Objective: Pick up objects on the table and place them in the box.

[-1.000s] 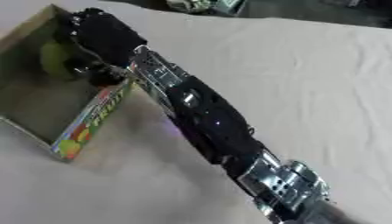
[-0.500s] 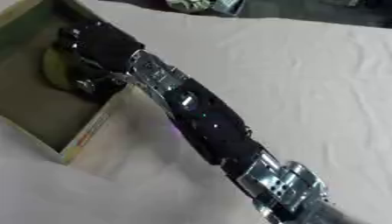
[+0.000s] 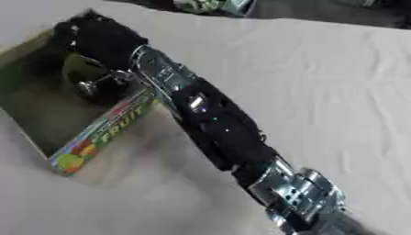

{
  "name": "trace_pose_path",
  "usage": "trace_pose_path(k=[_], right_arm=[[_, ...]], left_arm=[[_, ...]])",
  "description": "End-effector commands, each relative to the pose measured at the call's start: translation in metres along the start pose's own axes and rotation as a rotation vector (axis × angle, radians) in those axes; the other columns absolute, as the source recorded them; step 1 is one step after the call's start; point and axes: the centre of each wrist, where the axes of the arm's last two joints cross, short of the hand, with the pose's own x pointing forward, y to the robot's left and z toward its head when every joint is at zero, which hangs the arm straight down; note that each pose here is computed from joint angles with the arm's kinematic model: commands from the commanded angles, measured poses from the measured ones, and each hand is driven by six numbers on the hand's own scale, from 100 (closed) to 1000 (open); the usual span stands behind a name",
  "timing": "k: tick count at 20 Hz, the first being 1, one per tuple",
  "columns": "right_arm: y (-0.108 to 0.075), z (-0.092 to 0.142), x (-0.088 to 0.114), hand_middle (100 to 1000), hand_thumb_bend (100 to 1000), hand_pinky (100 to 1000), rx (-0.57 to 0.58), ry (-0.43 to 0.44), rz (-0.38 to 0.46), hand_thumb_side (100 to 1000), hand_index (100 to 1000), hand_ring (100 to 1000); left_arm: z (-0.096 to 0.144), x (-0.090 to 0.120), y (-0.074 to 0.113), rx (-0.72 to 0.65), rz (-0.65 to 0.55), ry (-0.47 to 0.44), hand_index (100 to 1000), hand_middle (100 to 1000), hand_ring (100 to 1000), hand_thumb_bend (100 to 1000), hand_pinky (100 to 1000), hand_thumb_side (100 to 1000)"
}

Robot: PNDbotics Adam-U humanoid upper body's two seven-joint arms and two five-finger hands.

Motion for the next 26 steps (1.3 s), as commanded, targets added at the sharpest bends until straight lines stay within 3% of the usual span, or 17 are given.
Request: trace_pose_path(k=[1,7,9,12,13,15,16,21,22,23,24,26], right_arm=[[-0.03,-0.002,-0.006,835,100,816,-0.076,0.01,0.003,348,928,855],[-0.064,0.003,-0.003,824,105,811,-0.212,0.018,-0.053,247,921,851],[-0.081,0.01,-0.003,821,193,804,-0.279,0.018,-0.064,212,916,846],[-0.106,0.026,-0.002,818,245,802,-0.366,0.018,-0.076,174,914,843],[-0.112,0.031,-0.002,820,347,793,-0.383,0.019,-0.079,172,911,839],[-0.129,0.051,-0.008,814,424,789,-0.443,0.026,-0.063,134,906,836],[-0.136,0.062,-0.011,808,414,790,-0.468,0.036,-0.06,100,903,833],[-0.156,0.114,-0.035,775,320,791,-0.564,0.108,-0.1,100,890,807],[-0.157,0.124,-0.041,766,100,795,-0.571,0.128,-0.12,100,883,803],[-0.157,0.135,-0.046,753,199,796,-0.578,0.149,-0.142,100,874,797],[-0.158,0.146,-0.05,746,100,799,-0.585,0.169,-0.162,100,869,795],[-0.158,0.164,-0.055,738,100,808,-0.594,0.201,-0.203,100,870,791]], left_arm=[[-0.009,0.005,0.004,-0.017,-0.006,-0.039,708,559,592,100,547,566],[-0.007,0.005,0.004,-0.02,-0.01,-0.035,708,559,592,100,547,566],[-0.007,0.005,0.005,-0.019,-0.011,-0.035,708,560,594,100,548,566],[-0.007,0.005,0.006,-0.01,-0.01,-0.038,707,557,589,100,547,567],[-0.007,0.005,0.006,-0.005,-0.009,-0.039,704,554,587,100,548,568],[-0.008,0.005,0.006,0.021,-0.003,-0.041,704,555,588,100,550,569],[-0.009,0.005,0.006,0.028,-0.001,-0.045,704,555,588,100,551,569],[-0.007,0.004,0.008,0.034,-0.016,-0.039,704,555,588,100,549,569],[-0.006,0.004,0.008,0.034,-0.018,-0.038,704,555,587,100,548,569],[-0.006,0.004,0.008,0.035,-0.019,-0.037,704,555,587,100,548,569],[-0.006,0.004,0.008,0.035,-0.02,-0.037,704,555,587,100,548,569],[-0.006,0.004,0.008,0.034,-0.022,-0.035,704,556,587,100,547,568]])
